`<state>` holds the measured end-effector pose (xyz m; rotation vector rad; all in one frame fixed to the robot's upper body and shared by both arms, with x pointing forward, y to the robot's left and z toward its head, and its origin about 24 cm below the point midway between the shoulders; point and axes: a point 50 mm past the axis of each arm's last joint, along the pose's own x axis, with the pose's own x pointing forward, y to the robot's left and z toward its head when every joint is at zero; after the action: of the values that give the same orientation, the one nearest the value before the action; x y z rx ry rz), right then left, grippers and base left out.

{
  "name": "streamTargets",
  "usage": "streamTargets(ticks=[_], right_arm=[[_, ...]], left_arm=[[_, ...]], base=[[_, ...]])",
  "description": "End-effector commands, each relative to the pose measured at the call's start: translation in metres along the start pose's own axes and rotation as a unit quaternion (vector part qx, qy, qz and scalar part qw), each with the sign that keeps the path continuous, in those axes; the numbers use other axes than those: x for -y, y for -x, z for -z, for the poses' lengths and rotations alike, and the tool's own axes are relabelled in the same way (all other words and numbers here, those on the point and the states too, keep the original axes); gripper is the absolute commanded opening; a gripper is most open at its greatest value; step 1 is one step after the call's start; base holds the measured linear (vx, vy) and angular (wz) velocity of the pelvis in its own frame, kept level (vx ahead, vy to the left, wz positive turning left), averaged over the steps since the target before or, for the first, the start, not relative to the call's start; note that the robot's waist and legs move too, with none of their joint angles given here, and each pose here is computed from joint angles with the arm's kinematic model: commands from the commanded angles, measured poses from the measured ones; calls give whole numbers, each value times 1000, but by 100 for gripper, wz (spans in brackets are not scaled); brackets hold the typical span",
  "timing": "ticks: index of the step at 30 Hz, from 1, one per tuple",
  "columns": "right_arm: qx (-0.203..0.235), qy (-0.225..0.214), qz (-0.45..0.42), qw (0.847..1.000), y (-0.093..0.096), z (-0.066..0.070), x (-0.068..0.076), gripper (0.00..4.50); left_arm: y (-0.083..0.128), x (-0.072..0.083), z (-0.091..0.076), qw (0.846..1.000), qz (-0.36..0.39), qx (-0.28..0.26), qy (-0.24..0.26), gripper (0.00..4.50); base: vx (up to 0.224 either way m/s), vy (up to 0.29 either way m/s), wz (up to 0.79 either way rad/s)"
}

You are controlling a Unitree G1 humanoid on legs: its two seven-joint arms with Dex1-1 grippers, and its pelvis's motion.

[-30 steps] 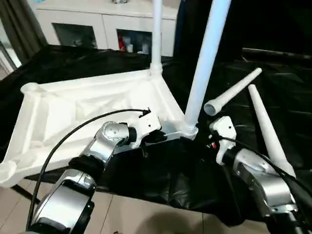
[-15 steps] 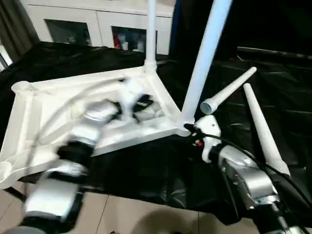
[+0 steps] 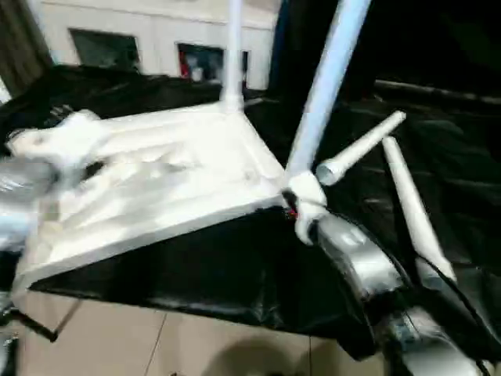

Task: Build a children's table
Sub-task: Rotate leg to tighten, then rotate table base

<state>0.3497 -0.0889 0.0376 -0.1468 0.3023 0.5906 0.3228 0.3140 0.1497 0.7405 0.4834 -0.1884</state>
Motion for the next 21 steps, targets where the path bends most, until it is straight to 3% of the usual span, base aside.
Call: streamTargets(ticks=[1,5,9,15,21], right_arm=[[-4,-24,65,998,-2,2,14,385],[11,-29,118,993,-8,-13,27,385],[32,-36,100,994,-11,-22,27,385],[38,-27,76,996,-7,-12,24,385],[31,-2,71,997,4,2,26,385]], left_arm=[[3,-5,3,999,-16,-20,-23,202],[7,-16,17,996,-61,-52,-44,202],[4,-6,18,998,-35,-37,-35,202],[-12,15,11,999,6,-15,-39,202],[-23,23,21,995,36,-47,-78,202]], base=[[0,0,0],[0,0,0],[0,0,0],[0,0,0],[0,0,0]])
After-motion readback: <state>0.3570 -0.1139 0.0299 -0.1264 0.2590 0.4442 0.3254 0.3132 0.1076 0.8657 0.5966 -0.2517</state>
